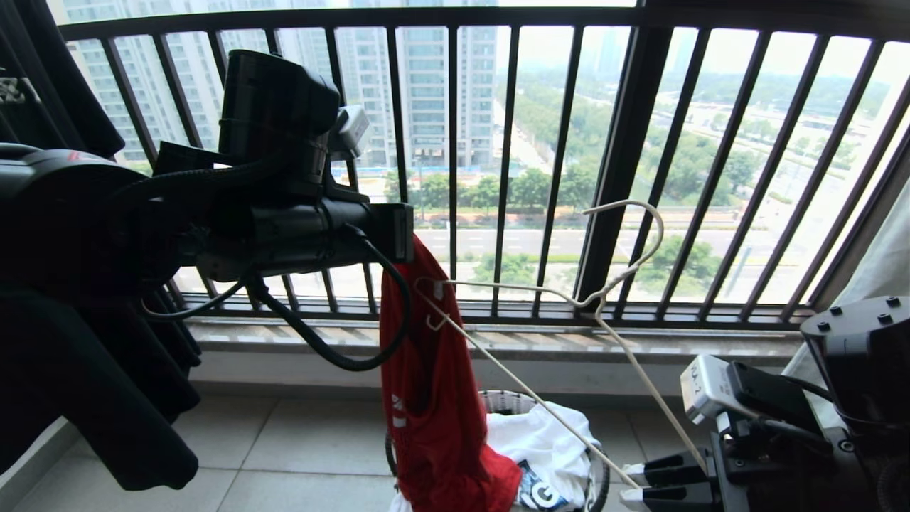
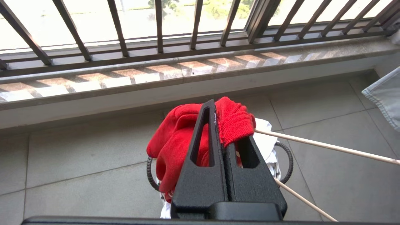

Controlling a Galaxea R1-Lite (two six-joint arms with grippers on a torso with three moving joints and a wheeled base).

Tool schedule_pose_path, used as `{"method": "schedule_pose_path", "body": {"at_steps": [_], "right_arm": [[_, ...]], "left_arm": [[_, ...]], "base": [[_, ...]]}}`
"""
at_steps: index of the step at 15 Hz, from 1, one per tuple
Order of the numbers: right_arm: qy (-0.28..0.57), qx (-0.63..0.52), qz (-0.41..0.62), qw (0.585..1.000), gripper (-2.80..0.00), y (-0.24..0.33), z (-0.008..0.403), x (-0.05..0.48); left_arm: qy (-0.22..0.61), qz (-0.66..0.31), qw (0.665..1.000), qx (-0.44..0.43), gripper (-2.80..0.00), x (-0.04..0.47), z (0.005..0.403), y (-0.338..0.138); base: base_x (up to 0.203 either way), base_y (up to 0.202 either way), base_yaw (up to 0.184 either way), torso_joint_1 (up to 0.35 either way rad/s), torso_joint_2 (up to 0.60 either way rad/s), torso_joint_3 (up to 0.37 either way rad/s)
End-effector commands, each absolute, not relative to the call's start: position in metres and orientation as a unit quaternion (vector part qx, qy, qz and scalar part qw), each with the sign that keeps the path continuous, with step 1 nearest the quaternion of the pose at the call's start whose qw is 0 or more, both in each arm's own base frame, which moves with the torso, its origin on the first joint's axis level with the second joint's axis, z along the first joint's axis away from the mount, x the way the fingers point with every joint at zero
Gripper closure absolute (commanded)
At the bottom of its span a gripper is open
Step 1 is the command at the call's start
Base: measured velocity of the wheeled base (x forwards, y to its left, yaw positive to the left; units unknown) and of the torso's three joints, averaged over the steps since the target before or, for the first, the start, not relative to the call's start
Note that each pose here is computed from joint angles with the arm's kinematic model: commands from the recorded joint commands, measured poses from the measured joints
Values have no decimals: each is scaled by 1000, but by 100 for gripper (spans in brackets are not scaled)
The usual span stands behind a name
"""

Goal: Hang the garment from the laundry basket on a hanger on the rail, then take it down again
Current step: Hang the clothes on the clothes rack

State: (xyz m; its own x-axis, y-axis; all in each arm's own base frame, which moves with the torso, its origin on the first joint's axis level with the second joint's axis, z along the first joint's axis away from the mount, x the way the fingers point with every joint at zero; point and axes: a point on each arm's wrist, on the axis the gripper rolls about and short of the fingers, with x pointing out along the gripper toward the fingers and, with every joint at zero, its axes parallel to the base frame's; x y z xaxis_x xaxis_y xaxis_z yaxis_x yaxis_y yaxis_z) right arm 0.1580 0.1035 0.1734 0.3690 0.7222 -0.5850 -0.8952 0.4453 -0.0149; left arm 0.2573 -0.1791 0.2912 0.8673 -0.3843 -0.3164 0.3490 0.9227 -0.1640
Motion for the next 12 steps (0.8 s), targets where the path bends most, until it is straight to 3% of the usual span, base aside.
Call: {"method": "schedule_pose_path", "body": {"at_steps": [1, 7, 12], "right_arm": [[263, -168, 501, 807, 0, 105, 170, 160], [267, -170, 502, 805, 0, 106, 168, 162], [262, -188, 533, 782, 0, 113, 164, 151]], "left_arm": [[172, -191, 965, -53, 0, 255, 293, -177], [169, -225, 958, -54, 0, 236, 299, -185], [199, -237, 950, -32, 0, 236, 276, -207]], "base": [[0, 0, 0, 0, 0, 0], [0, 0, 0, 0, 0, 0], [0, 0, 0, 0, 0, 0]]}}
